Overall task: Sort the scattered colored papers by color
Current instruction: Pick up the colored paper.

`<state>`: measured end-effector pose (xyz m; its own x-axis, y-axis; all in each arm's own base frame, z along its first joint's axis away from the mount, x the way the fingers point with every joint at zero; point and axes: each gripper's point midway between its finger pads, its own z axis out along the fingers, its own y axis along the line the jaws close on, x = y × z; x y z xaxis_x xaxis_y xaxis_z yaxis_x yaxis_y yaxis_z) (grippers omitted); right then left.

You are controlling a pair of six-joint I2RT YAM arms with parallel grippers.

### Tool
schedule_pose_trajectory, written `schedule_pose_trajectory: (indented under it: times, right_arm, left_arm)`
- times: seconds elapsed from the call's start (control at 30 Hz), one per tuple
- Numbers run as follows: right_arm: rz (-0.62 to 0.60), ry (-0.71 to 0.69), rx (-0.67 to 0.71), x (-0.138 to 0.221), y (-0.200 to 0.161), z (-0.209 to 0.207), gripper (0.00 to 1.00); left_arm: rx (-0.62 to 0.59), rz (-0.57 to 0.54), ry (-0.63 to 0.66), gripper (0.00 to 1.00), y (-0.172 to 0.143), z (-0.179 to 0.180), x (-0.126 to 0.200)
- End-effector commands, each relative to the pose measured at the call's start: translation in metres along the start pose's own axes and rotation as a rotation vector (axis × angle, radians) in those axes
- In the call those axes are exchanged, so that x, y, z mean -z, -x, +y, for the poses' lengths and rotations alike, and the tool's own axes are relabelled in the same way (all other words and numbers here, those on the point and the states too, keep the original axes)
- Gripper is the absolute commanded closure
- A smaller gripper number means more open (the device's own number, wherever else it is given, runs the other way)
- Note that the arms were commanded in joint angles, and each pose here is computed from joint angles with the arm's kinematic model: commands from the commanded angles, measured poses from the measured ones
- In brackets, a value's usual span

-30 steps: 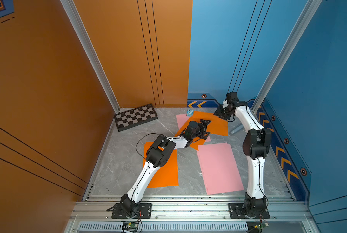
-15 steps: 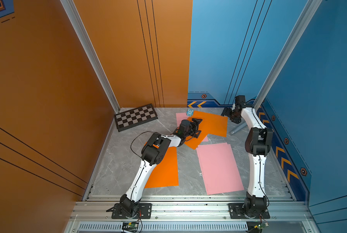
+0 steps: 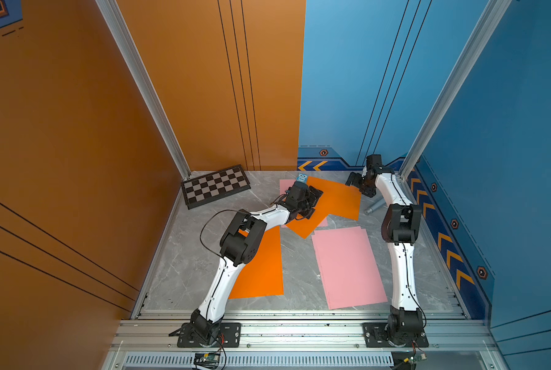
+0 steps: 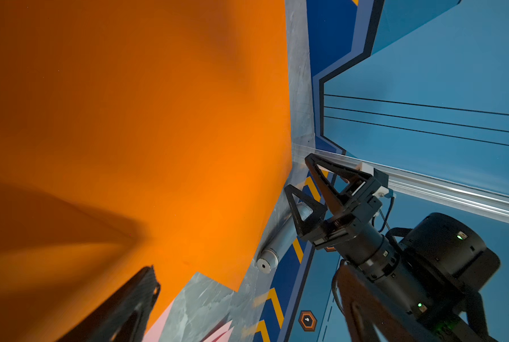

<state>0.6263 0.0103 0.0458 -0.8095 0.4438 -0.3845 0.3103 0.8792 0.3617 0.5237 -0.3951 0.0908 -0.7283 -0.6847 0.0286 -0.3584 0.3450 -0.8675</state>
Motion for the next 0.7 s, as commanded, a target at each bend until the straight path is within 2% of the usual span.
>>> schedule_pose_trajectory:
  times: [0.0,0.23,0.67]
  right_arm:
    - [0.042,-0.002,-0.039,-0.011,-0.009,-0.007,0.02]
    - [0.129,0.061,-0.088,-0.016,-0.034,0.006,0.02]
    - [0.257,0.166,-0.107,-0.018,-0.074,0.038,0.03]
  left_arm:
    - [-0.084,-0.012,0.181,0.02,-0.003,0.021,0.009]
    - [-0.076,-0.014,0.268,0.02,-0.007,0.044,0.000]
    - [-0.043,0.007,0.336,0.02,-0.012,0.069,-0.011]
